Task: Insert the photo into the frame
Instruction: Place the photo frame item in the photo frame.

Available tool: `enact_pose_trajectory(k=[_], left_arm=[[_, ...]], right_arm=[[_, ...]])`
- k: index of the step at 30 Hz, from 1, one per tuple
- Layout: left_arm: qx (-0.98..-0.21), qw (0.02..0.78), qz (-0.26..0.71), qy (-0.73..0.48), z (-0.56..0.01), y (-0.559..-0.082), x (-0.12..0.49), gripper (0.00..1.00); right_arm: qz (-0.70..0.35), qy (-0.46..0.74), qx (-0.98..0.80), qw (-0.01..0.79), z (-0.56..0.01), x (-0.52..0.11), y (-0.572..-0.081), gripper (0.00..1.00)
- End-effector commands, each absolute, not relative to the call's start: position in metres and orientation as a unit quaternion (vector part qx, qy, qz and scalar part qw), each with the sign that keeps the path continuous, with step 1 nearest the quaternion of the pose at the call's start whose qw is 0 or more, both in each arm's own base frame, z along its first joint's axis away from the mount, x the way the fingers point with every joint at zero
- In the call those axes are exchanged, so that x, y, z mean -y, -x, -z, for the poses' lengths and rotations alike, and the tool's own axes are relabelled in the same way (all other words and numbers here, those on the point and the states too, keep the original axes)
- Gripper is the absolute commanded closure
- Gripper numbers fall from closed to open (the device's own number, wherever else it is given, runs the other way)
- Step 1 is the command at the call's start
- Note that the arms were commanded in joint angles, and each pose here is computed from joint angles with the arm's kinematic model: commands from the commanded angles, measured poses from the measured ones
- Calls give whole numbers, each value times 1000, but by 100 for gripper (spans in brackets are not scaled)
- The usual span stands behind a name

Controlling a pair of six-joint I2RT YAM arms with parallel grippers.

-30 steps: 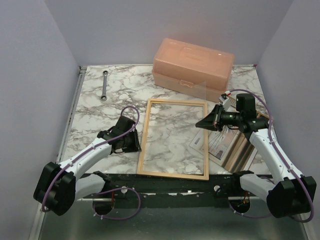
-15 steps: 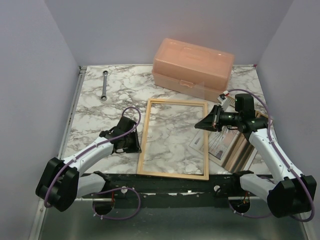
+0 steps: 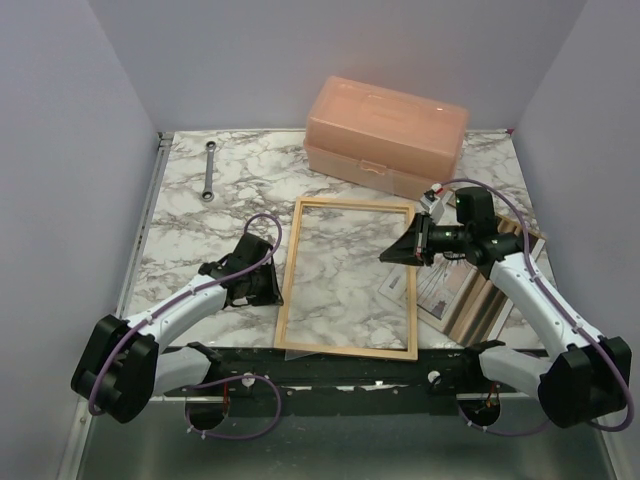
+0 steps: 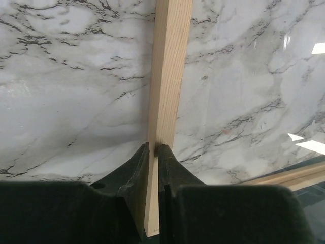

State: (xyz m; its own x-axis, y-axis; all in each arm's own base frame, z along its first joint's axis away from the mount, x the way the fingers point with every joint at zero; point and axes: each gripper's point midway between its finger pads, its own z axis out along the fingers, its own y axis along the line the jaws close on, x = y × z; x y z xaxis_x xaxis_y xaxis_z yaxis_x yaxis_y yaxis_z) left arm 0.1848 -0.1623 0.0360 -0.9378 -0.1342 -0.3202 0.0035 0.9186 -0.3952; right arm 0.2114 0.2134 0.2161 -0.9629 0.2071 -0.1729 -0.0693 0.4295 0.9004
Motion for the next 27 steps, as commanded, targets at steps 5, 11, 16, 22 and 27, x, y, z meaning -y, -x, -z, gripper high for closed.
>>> enact_pose_trajectory(k=[5, 11, 16, 22, 27], left_arm=[[-972, 149, 180, 34, -16, -174, 154, 87], [-973, 145, 178, 34, -14, -174, 155, 90], [-972, 144, 180, 33, -14, -174, 155, 91], [-972, 147, 180, 34, -15, -174, 155, 92], [-972, 145, 179, 35, -15, -173, 154, 92]], right_arm=[[-543, -19, -825, 154, -234, -223, -222, 100], [-515, -9, -838, 179, -240, -220, -231, 100], [-518, -6, -836, 178, -240, -222, -235, 100], [-510, -5, -840, 183, -234, -222, -241, 100], [-492, -7, -849, 193, -227, -219, -246, 100]])
